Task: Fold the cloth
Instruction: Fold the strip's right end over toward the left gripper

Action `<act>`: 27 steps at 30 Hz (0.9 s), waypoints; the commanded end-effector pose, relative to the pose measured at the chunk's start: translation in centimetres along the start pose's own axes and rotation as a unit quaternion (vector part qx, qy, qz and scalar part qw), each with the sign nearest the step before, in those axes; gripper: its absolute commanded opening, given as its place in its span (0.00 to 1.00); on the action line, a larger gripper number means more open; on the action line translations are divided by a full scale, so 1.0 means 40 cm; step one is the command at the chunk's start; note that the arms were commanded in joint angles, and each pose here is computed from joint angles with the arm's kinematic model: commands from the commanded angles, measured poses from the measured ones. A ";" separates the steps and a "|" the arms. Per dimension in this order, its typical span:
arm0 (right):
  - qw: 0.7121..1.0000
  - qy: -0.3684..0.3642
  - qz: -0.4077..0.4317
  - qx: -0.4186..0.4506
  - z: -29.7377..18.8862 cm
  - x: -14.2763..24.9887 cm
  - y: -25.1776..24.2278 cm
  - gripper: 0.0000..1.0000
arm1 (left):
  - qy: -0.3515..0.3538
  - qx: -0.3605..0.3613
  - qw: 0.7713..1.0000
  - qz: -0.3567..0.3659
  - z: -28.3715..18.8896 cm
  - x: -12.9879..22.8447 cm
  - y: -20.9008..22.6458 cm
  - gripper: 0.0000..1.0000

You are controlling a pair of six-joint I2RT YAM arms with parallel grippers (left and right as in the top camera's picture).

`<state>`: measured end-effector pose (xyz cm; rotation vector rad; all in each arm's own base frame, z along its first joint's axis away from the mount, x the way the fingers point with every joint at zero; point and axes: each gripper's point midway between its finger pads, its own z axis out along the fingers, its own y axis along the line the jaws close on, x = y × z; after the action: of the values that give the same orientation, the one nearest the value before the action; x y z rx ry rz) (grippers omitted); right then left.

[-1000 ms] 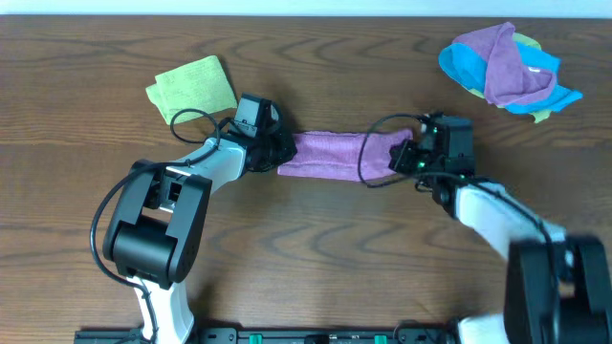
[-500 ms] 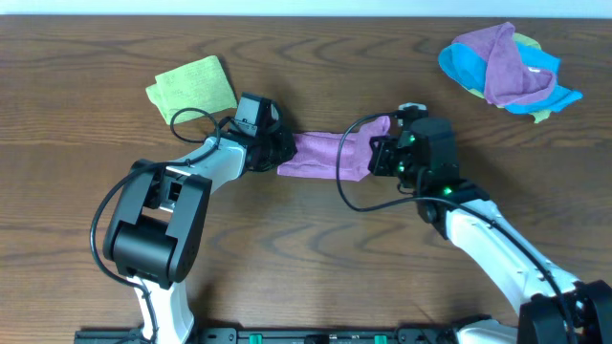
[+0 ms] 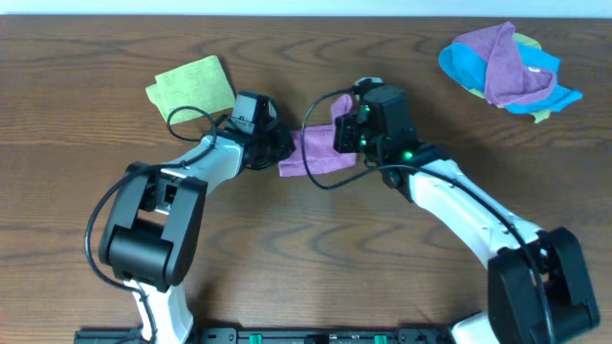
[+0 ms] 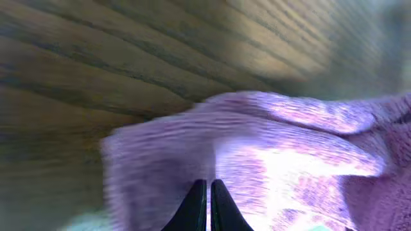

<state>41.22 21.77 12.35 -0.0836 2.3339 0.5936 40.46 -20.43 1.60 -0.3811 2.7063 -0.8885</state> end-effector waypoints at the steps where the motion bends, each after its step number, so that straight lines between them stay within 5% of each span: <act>1: 1.000 -0.001 -0.022 -0.010 0.011 -0.007 0.037 0.01 | -0.025 0.016 0.999 0.020 -0.061 -0.049 -0.032 0.05; 27: 0.996 -0.001 -0.082 -0.046 0.005 -0.017 0.170 0.01 | -0.007 -0.164 0.986 0.022 -0.162 -0.021 0.173 0.06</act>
<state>40.20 26.84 14.30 -0.2770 2.3009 0.6195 36.97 -11.87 1.65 -0.4168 2.8756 -0.4724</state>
